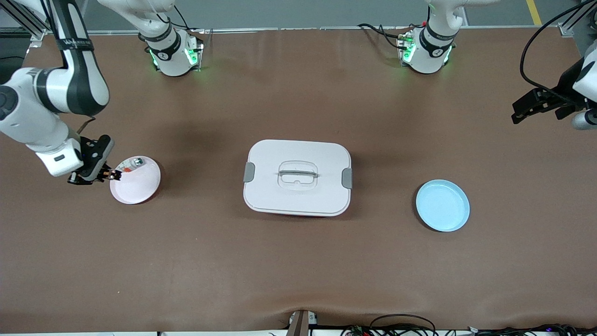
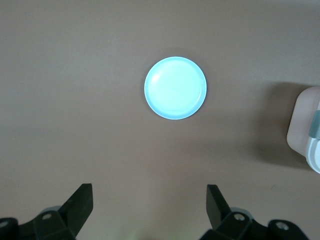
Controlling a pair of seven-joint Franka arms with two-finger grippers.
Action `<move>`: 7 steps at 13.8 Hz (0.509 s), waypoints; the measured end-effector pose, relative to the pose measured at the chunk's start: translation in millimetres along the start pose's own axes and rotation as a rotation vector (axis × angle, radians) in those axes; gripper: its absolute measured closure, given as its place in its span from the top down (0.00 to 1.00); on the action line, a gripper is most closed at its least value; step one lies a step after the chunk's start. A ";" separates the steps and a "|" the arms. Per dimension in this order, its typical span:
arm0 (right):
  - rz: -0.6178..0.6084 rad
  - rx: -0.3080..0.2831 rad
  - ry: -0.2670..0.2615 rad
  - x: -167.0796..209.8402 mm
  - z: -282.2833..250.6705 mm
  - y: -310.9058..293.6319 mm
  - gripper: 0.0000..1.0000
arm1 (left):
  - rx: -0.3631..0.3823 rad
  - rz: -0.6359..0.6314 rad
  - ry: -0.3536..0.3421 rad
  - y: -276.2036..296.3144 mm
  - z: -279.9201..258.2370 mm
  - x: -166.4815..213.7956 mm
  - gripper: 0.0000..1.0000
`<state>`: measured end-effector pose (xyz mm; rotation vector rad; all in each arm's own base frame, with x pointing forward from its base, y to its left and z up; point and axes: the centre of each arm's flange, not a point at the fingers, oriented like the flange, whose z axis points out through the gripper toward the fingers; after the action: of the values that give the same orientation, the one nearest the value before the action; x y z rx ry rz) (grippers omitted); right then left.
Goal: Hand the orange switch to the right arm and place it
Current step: 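Lower the switch onto the white plate with the right gripper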
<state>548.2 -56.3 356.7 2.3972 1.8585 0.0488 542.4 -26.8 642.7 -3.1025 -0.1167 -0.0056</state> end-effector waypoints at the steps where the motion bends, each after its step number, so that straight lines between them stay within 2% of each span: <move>1: 0.002 -0.006 0.003 -2.1 9.5 -6.1 0.39 | -0.001 0.001 0.006 0.3 -3.6 -0.2 1.00; 4: 0.008 -0.014 0.002 -9.9 23.8 -12.8 0.39 | -0.002 0.001 0.012 0.1 -7.5 -0.8 1.00; 7: -0.027 -0.024 -0.029 -17.1 47.6 -12.4 0.39 | 0.000 -0.003 0.000 -2.4 -6.5 -1.8 1.00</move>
<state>536.3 -72.9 308.8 2.3444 1.8660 0.0346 540.4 -24.8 649.2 -3.1024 -0.1214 -0.0059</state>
